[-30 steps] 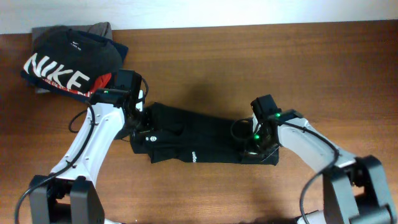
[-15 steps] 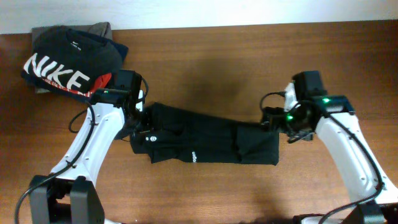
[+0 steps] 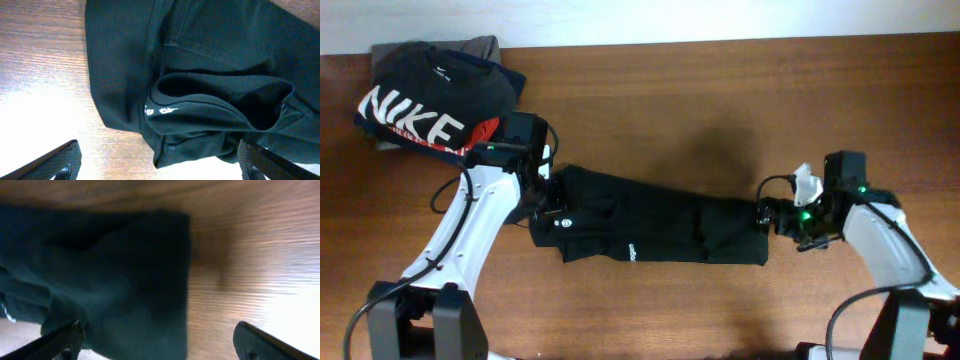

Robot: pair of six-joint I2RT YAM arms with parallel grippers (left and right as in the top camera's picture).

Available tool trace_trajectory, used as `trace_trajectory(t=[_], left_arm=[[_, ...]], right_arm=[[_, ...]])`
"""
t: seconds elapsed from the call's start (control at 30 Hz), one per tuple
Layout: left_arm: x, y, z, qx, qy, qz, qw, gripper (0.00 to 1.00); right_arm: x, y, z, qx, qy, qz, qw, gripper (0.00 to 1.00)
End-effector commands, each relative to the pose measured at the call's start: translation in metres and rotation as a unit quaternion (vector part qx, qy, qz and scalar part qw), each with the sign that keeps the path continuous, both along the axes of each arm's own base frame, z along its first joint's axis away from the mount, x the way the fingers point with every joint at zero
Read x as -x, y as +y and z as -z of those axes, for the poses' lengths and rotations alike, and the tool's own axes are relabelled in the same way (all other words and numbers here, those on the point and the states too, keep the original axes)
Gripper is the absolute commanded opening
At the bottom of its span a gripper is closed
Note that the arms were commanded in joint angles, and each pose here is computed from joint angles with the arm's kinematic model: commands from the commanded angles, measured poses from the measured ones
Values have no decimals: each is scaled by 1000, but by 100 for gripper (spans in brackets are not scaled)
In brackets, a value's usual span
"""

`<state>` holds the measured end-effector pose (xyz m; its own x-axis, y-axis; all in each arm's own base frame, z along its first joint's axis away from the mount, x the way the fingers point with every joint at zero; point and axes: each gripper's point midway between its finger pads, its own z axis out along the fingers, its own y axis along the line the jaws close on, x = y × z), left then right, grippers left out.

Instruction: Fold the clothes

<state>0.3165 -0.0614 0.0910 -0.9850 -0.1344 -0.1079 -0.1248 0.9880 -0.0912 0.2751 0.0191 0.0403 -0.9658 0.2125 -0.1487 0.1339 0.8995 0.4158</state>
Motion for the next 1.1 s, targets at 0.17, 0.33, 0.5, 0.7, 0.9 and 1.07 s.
trace_trajectory(t=[0.17,0.33,0.5,0.7,0.9,1.07], left_arm=[[1,-2,0,4,2,-1,1000,99],[1,-2,0,4,2,-1,1000,99],[1,-2,0,4,2,-1,1000,99],[1,-2,0,4,2,-1,1000,99],[1,-2,0,4,2,-1,1000,99],[1,-2,0,4,2,-1,1000,99]], right_arm=[[8,30,25,-94,-3,-21,995,84],[11,30,34,-98,13,-19,995,51],[9,28,34,-94,12,-12,995,18],[-6,20,14,-81,13,9,997,4],[-13,-2,-20,9,23,11,1000,4],[-11,-9,-35,85,19,22,996,4]])
